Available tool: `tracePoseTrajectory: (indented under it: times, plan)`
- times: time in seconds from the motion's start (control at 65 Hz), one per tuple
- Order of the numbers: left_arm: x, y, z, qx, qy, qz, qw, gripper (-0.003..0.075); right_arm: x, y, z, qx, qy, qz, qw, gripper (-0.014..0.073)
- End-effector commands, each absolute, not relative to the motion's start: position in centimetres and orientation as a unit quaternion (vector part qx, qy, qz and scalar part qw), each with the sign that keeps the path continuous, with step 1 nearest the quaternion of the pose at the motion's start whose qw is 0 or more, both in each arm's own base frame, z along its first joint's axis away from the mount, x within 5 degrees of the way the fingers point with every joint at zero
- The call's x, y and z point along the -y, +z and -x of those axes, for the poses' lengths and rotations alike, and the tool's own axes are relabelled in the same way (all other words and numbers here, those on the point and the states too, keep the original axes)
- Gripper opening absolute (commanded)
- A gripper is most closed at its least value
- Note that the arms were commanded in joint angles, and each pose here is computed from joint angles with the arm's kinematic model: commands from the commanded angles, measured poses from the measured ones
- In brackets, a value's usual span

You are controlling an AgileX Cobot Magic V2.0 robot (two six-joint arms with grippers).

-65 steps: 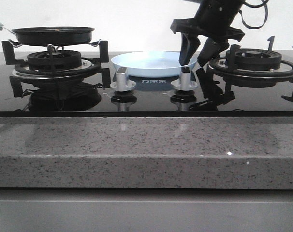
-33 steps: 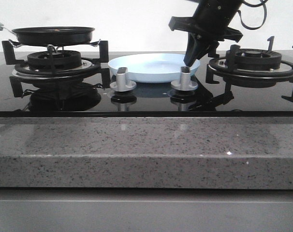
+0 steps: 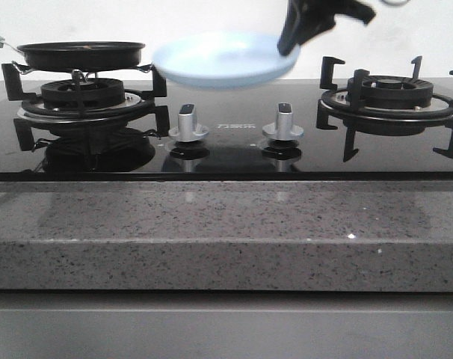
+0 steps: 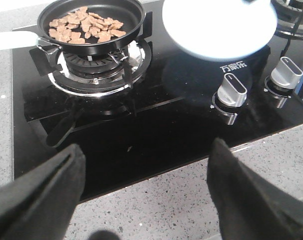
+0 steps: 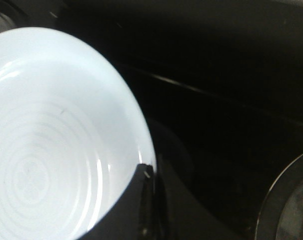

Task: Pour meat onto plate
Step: 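Lift the blue plate with the right gripper and hold it above the stove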

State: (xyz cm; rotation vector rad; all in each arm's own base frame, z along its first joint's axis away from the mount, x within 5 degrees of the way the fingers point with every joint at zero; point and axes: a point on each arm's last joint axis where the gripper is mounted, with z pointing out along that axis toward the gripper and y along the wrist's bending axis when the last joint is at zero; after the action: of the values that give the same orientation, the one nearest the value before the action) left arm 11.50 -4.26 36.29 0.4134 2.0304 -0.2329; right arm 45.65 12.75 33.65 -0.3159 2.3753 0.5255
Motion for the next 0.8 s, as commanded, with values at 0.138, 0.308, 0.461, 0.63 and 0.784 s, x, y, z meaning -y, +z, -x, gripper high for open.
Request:
tracePoseTrajectory:
  times: [0.138,0.308,0.461,0.63,0.784]
  plan:
    - [4.4,37.8,-11.8,-0.813,-0.108,-0.163,0.549,0.051,-13.1,40.6,-39.3,-0.866,0.224,0.137,0.426,-0.0118]
    - [4.4,38.0,-11.9,-0.806,-0.108,-0.16,0.56,0.051,-13.6,39.3,-35.6,-0.869,0.221,0.149,0.417,-0.0118]
    - [4.4,38.1,-12.0,-0.803,-0.108,-0.159,0.563,0.051,-13.4,38.0,-33.4,-0.873,0.22,0.146,0.409,-0.0118]
    - [4.4,38.1,-12.0,-0.803,-0.108,-0.159,0.563,0.0511,-13.0,36.0,-32.1,-0.887,0.215,0.142,0.384,-0.0118]
    - [4.4,38.1,-12.0,-0.803,-0.108,-0.159,0.563,0.051,-12.9,34.3,-31.9,-0.897,0.21,0.138,0.365,-0.0118]
